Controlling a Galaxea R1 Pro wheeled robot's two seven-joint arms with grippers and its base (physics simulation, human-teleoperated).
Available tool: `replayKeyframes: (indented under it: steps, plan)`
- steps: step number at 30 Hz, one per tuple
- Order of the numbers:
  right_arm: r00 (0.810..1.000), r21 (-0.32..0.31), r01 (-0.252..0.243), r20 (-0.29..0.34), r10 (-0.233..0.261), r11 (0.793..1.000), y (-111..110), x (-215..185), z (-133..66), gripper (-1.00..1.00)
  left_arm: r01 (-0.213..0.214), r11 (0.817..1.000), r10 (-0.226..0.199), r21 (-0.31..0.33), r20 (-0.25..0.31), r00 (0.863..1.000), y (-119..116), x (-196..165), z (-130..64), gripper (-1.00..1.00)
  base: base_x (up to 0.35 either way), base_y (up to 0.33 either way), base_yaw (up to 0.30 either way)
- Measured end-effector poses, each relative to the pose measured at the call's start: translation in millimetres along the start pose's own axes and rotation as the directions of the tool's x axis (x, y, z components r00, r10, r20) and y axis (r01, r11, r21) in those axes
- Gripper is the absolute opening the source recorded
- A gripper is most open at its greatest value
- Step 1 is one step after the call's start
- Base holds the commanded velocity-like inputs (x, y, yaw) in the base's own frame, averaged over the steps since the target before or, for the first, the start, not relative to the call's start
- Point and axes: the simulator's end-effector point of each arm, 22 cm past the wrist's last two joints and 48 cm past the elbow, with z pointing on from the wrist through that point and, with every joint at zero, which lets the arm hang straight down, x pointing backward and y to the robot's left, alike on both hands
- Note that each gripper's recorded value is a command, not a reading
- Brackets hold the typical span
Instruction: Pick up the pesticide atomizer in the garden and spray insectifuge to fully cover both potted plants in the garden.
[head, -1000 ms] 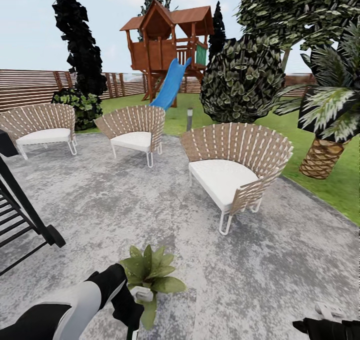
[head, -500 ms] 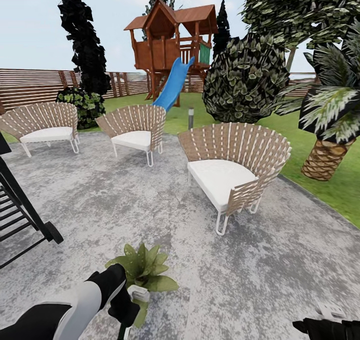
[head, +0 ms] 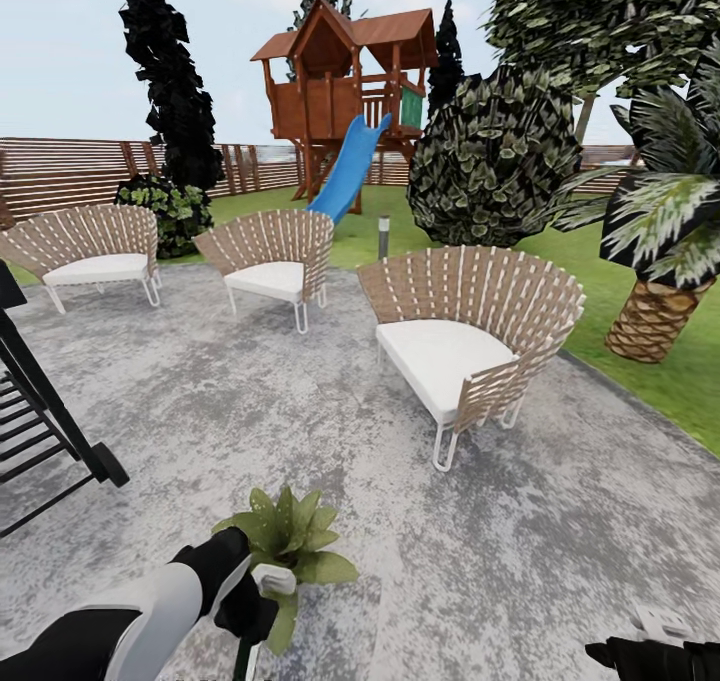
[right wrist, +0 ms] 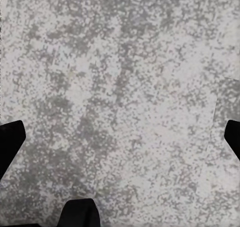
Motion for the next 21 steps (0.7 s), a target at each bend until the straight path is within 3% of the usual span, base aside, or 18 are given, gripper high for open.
replayKeyframes:
  steps: [10,14,17,19,21]
  plan:
    - [1.0,0.0,0.003,0.0,-0.003,1.0,0.5,-0.8,0.1,1.0,0.007,1.0,-0.007,-0.003,0.003,1.0,4.7,-0.2,-1.1,-1.0,0.0,0.0,0.26]
    - [1.0,0.0,0.003,0.0,-0.003,1.0,0.5,-0.7,0.1,1.0,0.005,1.0,-0.005,-0.001,0.007,1.0,2.9,-1.5,-0.9,-1.0,0.0,0.0,0.118]
    - [1.0,0.0,0.003,0.001,-0.003,1.0,0.5,-1.0,0.0,1.0,-0.009,1.0,0.009,-0.007,0.039,0.999,2.8,-9.1,-1.4,-1.0,0.0,0.0,0.009]
    - [1.0,0.0,0.003,0.0,-0.003,1.0,0.5,-0.7,0.0,1.0,-0.014,0.998,0.019,-0.068,0.082,0.996,14.0,-25.1,-9.1,-1.0,0.0,0.0,0.002]
    - [1.0,0.0,0.003,0.0,-0.003,1.0,0.4,-0.4,0.0,1.0,0.001,0.996,0.009,-0.085,0.117,0.993,11.3,-38.3,-14.5,-1.0,0.0,0.0,0.0]
